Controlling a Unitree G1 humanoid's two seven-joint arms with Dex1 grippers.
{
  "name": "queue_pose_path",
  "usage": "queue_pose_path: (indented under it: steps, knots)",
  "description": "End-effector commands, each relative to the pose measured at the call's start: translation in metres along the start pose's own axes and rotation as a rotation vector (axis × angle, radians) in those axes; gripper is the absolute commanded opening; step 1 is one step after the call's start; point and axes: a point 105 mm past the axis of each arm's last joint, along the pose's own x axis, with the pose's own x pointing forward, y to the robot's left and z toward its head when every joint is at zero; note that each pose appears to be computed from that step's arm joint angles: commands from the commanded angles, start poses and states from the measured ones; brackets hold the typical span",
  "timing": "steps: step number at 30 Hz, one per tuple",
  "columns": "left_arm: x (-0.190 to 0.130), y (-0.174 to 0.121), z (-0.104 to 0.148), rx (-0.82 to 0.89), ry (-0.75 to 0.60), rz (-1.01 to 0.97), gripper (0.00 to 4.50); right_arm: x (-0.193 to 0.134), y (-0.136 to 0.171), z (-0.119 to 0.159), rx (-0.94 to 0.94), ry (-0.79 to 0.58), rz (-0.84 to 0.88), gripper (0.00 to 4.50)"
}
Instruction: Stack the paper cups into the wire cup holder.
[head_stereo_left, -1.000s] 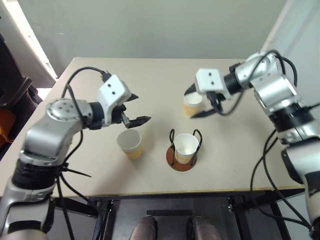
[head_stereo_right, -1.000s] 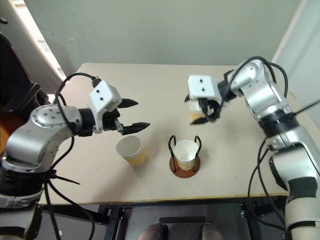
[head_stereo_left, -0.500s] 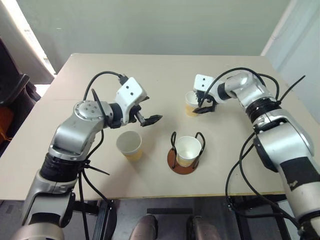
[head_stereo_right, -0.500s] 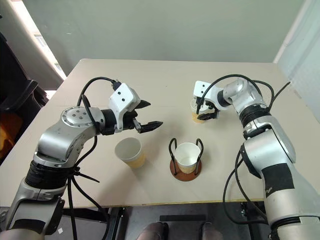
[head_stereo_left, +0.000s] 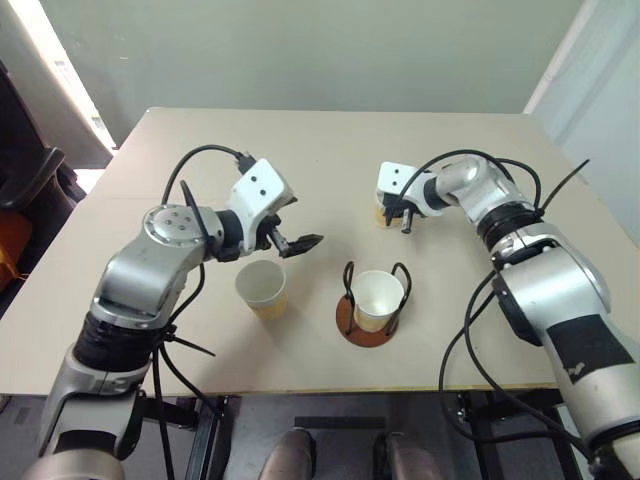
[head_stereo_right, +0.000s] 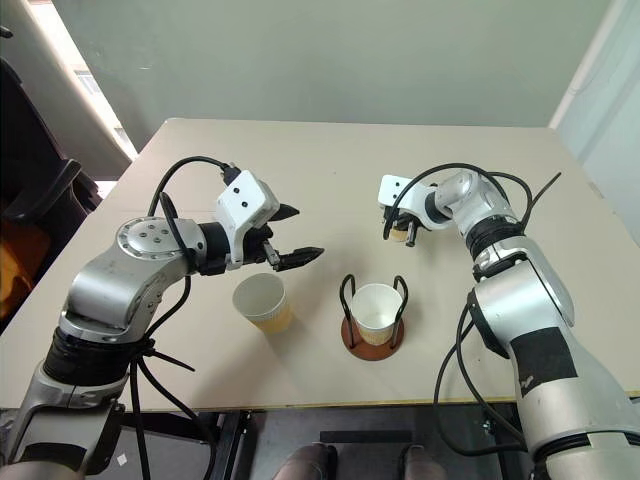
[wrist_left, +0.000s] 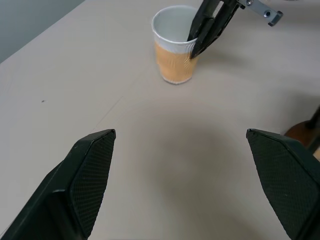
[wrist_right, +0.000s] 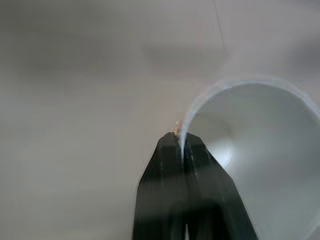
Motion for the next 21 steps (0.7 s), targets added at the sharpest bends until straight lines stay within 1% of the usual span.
queue_pose_path:
  steps: [1,3,5,7,10,13,16,21]
  knots:
    - [-0.014,0.000,0.018,0.059,-0.067,-0.021,4.50,-0.039,-0.019,0.030,-0.083,-0.129,0.006,0.03]
    - [-0.018,-0.004,0.021,0.068,-0.089,-0.059,4.50,-0.061,-0.022,0.041,-0.137,-0.184,0.045,0.03]
    - [-0.026,-0.009,0.025,0.069,-0.112,-0.118,4.50,-0.096,-0.016,0.056,-0.223,-0.262,0.134,0.03]
    - [-0.035,-0.014,0.026,0.067,-0.129,-0.180,4.50,-0.124,-0.003,0.068,-0.302,-0.314,0.181,0.03]
    - [-0.047,-0.024,0.021,0.058,-0.115,-0.275,4.50,-0.143,0.024,0.079,-0.361,-0.355,0.247,0.03]
    - [-0.060,-0.032,0.014,0.053,-0.085,-0.358,4.50,-0.152,0.055,0.083,-0.418,-0.348,0.336,0.03]
    - [-0.065,-0.034,0.008,0.056,-0.050,-0.390,4.50,-0.153,0.079,0.083,-0.461,-0.331,0.418,0.03]
    - [-0.063,-0.037,0.007,0.059,-0.045,-0.400,4.50,-0.146,0.093,0.080,-0.504,-0.303,0.477,0.03]
